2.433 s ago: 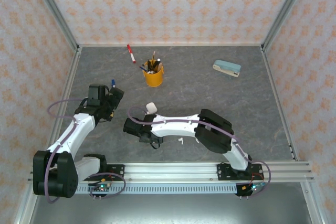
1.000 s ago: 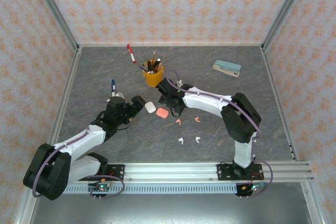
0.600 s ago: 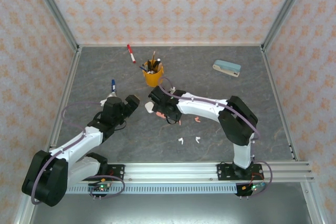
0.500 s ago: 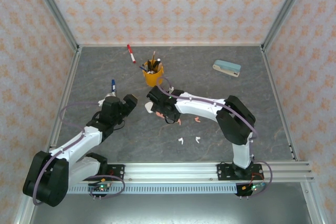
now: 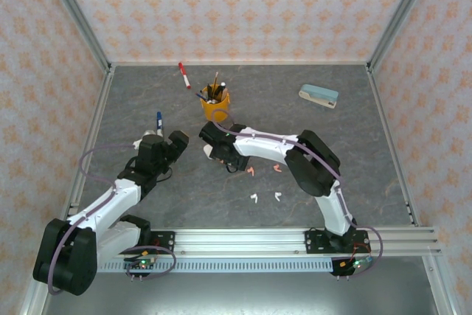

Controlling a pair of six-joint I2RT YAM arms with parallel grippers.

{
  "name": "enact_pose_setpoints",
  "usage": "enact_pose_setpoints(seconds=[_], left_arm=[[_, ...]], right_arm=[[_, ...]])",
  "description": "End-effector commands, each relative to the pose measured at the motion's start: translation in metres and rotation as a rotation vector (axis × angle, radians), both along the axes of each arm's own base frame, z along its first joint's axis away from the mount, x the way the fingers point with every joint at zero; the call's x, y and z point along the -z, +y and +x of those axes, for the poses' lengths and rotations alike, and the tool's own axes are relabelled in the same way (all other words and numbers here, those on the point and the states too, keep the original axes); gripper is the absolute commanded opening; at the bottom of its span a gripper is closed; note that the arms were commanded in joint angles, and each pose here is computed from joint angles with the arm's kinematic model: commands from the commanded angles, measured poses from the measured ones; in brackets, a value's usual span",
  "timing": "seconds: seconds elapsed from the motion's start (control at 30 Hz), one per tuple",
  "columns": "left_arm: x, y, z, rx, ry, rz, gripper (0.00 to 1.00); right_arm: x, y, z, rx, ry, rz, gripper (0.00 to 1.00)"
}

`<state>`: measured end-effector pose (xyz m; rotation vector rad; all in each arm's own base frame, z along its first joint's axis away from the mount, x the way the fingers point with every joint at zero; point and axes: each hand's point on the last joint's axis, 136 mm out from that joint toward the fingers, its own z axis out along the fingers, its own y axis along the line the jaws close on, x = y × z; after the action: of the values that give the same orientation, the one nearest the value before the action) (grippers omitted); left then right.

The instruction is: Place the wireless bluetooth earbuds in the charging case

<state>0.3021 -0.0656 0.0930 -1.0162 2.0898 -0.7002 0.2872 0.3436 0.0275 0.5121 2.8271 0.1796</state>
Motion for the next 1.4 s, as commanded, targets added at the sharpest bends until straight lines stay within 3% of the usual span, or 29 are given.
enact_pose_setpoints(seconds=[0.0,0.33,0.87,1.07,1.2,1.37], left_arm=[[-0.010,0.003,0.002,-0.012,-0.021,-0.014,1.00],[-0.014,0.005,0.003,-0.014,-0.031,-0.020,1.00],[-0.007,0.001,0.002,-0.001,-0.001,-0.029,1.00],[-0.006,0.000,0.000,0.032,0.045,0.008,1.00],[0.007,0.011,-0.008,-0.022,0.118,0.051,1.00],[0.005,0.010,-0.011,-0.050,0.057,-0.003,1.00]], right_arm=[[0.005,-0.003,-0.003,-0.002,0.024,-0.044,0.78],[0.018,0.002,-0.011,-0.100,0.081,-0.108,0.67],[0.037,0.000,-0.022,-0.166,0.131,-0.165,0.71],[0.037,0.001,-0.021,-0.170,0.129,-0.166,0.67],[0.034,0.004,-0.020,-0.172,0.122,-0.152,0.62],[0.026,0.006,-0.018,-0.161,0.097,-0.121,0.59]])
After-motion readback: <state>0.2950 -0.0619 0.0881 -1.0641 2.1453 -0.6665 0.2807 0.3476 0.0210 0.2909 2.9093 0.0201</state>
